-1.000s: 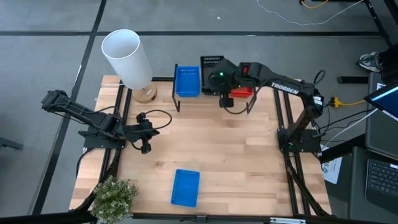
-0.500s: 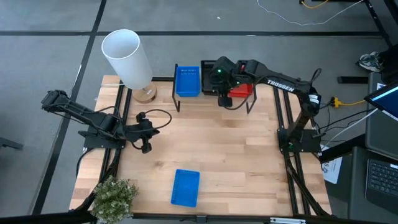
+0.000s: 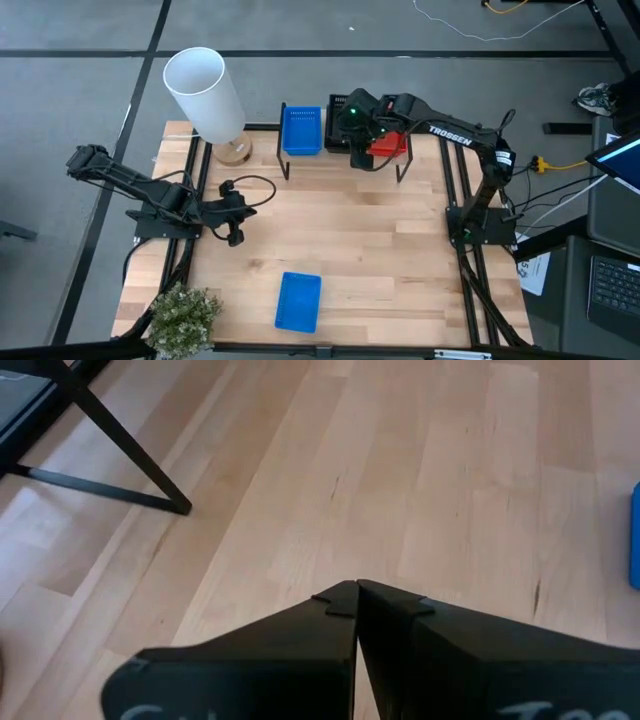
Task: Stack baskets on shelf by color
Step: Stack the black bin on top of the other black bins on the shelf, then stack the blue bin on top of the other blue bins on the shelf, then adjust the stacked black bins on the shelf
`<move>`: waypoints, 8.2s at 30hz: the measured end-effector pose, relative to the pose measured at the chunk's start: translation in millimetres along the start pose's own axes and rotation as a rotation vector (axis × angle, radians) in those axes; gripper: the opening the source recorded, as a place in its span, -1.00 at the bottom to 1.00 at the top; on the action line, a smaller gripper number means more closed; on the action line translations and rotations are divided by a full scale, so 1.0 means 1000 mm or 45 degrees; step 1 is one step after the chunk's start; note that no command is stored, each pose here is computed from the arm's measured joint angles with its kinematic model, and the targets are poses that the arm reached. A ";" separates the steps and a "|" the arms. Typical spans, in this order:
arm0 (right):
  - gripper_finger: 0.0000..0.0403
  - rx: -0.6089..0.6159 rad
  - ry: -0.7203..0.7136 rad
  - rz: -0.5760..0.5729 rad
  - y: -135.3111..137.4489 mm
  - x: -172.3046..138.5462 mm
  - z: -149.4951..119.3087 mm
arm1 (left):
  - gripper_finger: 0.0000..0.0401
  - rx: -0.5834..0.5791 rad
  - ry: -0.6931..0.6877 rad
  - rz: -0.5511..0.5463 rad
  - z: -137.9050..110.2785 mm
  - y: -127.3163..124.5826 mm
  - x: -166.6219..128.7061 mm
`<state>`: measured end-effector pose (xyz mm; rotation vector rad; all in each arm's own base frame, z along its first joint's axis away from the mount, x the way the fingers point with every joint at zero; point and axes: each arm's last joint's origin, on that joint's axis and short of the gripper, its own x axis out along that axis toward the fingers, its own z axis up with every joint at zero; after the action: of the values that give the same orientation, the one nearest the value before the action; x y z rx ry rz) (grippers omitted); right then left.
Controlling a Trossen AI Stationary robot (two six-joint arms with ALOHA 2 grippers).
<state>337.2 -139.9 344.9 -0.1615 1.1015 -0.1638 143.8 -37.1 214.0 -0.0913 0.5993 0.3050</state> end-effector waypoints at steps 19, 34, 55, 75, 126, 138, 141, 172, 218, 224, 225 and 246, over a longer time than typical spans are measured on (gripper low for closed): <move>-0.59 0.080 -0.003 0.003 0.001 0.000 0.001 | -1.00 -0.003 0.000 -0.001 0.000 0.000 0.000; -0.59 0.103 -0.227 -0.012 0.017 -0.050 0.031 | -1.00 -0.004 0.000 -0.001 0.000 0.000 0.000; -0.63 0.099 -0.069 -0.620 0.051 0.018 0.024 | -1.00 -0.001 0.000 -0.001 0.000 0.000 0.000; -0.63 0.215 0.315 0.233 0.218 -0.084 -0.005 | -1.00 -0.100 -0.057 -0.608 0.034 -0.098 0.054; -0.63 0.600 0.215 0.055 0.361 -0.059 -0.130 | -0.66 0.068 0.479 -0.688 0.004 -0.260 0.077; -0.63 0.594 0.220 0.046 0.361 -0.055 -0.132 | -0.82 0.139 0.413 -0.485 0.003 -0.249 0.089; -0.63 0.593 0.224 0.049 0.361 -0.055 -0.132 | -0.96 0.261 0.389 -0.460 0.021 -0.240 0.086; -0.63 0.691 -0.080 -0.022 0.383 0.004 -0.213 | -1.00 0.472 0.399 0.311 0.249 0.094 0.072; -0.63 0.466 -0.399 -0.656 0.284 -0.026 -0.140 | -1.00 0.452 0.503 0.052 0.221 0.123 0.089; -0.63 0.473 -0.398 -0.649 0.284 -0.026 -0.140 | -0.91 0.440 0.493 0.062 0.222 0.123 0.089; -0.63 0.478 -0.395 -0.643 0.284 -0.026 -0.139 | -0.89 0.441 0.493 0.062 0.222 0.124 0.089; -0.63 0.484 -0.314 -0.596 0.285 -0.025 -0.141 | -0.70 0.453 0.352 0.072 0.253 0.113 0.067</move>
<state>214.2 136.9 244.1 -0.0922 0.7554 -0.7472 298.0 131.1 385.0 0.2298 0.9233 0.2378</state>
